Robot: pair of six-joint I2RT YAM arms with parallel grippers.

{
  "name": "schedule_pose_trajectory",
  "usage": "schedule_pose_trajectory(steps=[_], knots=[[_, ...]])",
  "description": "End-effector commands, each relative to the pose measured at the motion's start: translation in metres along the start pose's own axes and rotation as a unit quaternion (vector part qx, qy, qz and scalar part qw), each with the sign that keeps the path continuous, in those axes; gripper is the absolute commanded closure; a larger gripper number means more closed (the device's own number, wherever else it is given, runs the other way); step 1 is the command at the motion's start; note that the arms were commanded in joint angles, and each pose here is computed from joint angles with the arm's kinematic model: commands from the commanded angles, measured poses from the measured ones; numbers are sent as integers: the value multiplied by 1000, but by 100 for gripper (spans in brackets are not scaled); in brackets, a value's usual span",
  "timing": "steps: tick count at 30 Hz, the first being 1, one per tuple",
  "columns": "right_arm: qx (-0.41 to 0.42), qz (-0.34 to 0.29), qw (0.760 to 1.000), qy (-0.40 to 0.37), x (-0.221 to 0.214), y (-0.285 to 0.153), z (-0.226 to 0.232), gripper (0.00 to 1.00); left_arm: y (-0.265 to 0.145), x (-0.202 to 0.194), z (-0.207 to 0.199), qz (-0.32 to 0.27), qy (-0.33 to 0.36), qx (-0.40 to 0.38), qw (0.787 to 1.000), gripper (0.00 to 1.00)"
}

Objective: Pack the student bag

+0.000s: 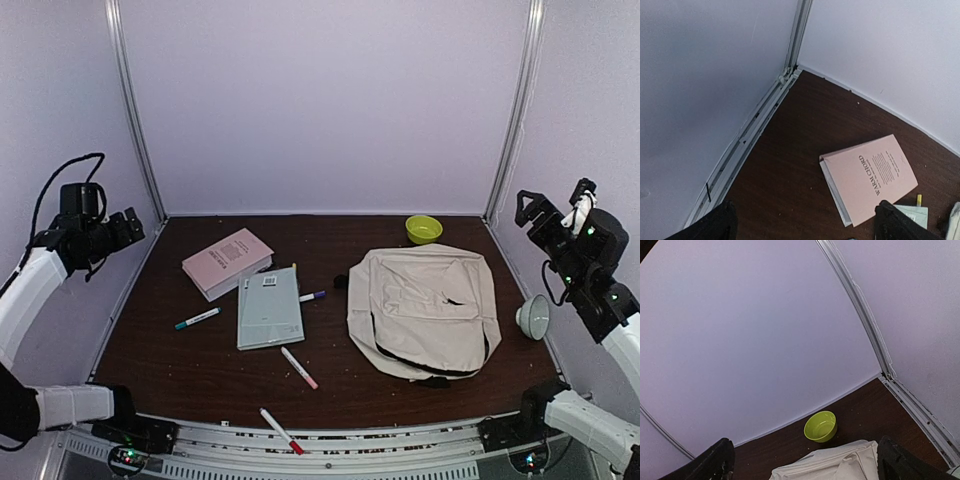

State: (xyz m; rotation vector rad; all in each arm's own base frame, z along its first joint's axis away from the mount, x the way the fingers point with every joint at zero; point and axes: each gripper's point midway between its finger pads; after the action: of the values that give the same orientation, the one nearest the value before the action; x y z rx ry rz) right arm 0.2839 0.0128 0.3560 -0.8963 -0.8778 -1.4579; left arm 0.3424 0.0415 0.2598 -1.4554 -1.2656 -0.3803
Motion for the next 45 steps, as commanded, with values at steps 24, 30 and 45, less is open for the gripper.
schedule_pose_trajectory(steps=[24, 30, 45], knots=[[-79, 415, 906, -15, -183, 2, -16, 0, -99, -95, 25, 138, 65, -55, 987, 2], [11, 496, 854, -158, -223, -20, 37, 0, -88, -104, 25, 174, 71, -47, 981, 3], [175, 611, 659, -403, -329, -98, 107, 11, -88, -105, 25, 174, 71, -50, 981, 3]])
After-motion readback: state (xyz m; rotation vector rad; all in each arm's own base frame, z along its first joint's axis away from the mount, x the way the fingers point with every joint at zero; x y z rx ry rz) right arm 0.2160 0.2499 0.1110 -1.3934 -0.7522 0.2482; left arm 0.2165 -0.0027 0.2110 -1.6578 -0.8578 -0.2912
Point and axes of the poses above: each gripper's point midway between its finger pads, its own y axis out along the fingers, its own z axis along the line the jaws close on, x = y × z, and after that the axes turned 6 degrees about -y, right-handed
